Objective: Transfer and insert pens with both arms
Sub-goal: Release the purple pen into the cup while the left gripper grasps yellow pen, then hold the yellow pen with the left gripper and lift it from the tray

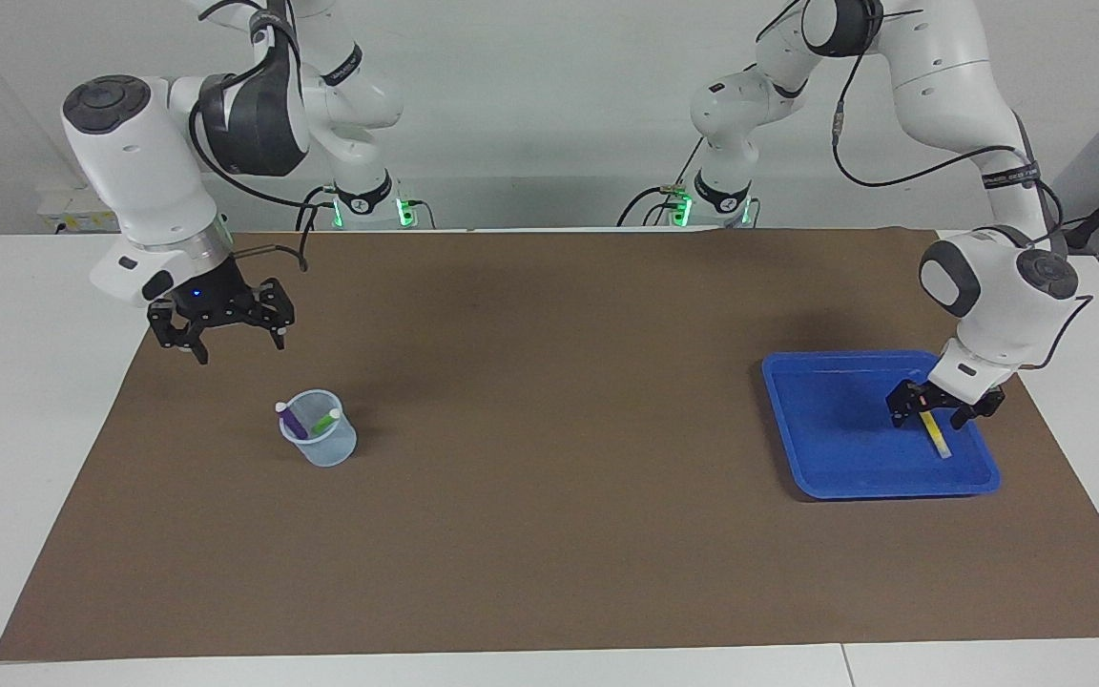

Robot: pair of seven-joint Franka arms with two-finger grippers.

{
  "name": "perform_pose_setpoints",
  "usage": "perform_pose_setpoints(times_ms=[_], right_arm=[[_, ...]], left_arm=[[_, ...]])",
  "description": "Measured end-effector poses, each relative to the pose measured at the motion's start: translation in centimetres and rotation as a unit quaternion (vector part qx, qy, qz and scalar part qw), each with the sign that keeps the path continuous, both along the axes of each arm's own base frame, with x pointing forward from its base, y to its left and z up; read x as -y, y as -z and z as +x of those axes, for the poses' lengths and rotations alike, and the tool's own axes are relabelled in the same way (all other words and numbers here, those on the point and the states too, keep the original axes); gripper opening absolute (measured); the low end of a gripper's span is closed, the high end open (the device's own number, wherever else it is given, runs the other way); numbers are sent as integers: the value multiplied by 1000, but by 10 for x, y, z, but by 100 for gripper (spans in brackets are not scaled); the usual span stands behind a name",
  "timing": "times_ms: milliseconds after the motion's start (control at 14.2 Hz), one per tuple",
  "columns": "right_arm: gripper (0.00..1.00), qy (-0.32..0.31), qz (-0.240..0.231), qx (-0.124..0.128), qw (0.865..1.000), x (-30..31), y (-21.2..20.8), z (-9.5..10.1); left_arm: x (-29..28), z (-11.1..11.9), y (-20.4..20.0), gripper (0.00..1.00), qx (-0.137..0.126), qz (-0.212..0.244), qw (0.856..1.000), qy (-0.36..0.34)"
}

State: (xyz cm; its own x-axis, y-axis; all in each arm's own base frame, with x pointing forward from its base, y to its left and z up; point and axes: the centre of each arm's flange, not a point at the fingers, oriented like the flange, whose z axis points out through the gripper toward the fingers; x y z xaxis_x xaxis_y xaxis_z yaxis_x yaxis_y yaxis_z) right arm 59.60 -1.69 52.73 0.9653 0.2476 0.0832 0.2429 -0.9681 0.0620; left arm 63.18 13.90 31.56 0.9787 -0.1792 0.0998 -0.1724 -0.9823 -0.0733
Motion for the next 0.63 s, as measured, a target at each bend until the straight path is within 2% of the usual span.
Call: perform_pose_setpoints(times_ms=[351,491,562,632], right_arm=[[100,-15,-1,-11,1000,-4,1,-3],[100,-17,-1,-11,1000,-7,1,-3],[100,-17,4,-11,1000,-8,1,-3],[100,-12,20,-11,1000,-10,1,-3]], left_arm=[[-24,-8,14,100,-5,0,1000,-7],[-21,-8,15,88,-5,-1,1000,-4],[-20,-8,16,88,-6,-1,1000,-3],[-18,-8,16,79,-6,-2,1000,-3]])
